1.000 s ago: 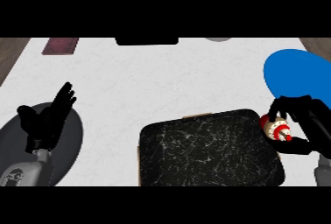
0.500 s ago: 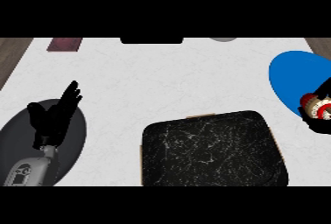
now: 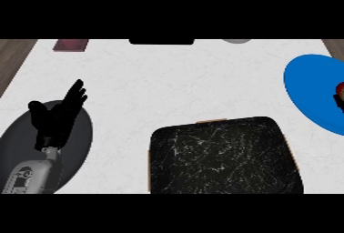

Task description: Pick the cupcake from the tray and place it in the plate

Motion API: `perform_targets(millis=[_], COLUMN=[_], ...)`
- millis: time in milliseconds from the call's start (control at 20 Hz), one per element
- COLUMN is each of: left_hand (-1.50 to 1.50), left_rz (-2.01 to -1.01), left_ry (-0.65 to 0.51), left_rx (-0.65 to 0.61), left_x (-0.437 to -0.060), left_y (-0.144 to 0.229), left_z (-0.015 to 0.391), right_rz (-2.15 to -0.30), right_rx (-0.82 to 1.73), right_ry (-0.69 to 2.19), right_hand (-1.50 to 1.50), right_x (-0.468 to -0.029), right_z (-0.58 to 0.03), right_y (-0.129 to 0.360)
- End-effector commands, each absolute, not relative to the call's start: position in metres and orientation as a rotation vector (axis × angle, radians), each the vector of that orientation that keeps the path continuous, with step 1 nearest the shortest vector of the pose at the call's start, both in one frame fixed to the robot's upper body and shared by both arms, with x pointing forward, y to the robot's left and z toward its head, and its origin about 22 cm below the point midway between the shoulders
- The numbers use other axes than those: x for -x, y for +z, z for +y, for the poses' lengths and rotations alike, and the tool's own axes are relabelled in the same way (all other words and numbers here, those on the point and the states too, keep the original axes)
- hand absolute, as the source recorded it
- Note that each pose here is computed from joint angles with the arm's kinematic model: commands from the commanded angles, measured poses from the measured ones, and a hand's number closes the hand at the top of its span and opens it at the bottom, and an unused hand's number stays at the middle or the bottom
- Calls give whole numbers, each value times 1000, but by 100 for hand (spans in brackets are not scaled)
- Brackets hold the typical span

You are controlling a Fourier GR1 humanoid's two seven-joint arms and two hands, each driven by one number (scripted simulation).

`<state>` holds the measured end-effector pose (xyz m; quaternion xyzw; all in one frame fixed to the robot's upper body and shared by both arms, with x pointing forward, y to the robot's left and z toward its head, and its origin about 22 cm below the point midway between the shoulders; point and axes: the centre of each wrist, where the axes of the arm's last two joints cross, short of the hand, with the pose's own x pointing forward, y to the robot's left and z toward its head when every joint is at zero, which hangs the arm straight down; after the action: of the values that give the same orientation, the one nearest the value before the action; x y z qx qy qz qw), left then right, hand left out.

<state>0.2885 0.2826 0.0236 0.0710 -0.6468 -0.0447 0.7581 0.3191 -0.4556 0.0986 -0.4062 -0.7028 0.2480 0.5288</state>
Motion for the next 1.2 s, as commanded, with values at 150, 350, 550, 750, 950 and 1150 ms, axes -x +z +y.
perform_targets(millis=[150, 350, 550, 750, 950, 1150], left_hand=[0, 0, 0, 0, 0, 0], left_rz=[-1428, -1430, -1418, -1424, -1432, -1409], left_ry=[-111, -124, -105, -102, -104, -79], left_rx=[-137, -132, -137, -145, -151, -156], left_x=[-287, -288, -295, -289, -292, -296], left_y=[22, 17, 24, 7, 22, 30], left_z=[265, 290, 273, 271, 287, 292], right_rz=[-1523, -1411, -1474, -1664, -1914, -1987], right_rx=[967, 772, 730, 773, 629, 394], right_ry=[739, 648, 743, 706, 586, 464], right_hand=[150, 150, -150, -150, -150, -150], right_x=[-316, -326, -314, -331, -320, -333], right_z=[-493, -500, -521, -504, -515, -517], right_y=[69, 79, 84, 83, 82, 110])
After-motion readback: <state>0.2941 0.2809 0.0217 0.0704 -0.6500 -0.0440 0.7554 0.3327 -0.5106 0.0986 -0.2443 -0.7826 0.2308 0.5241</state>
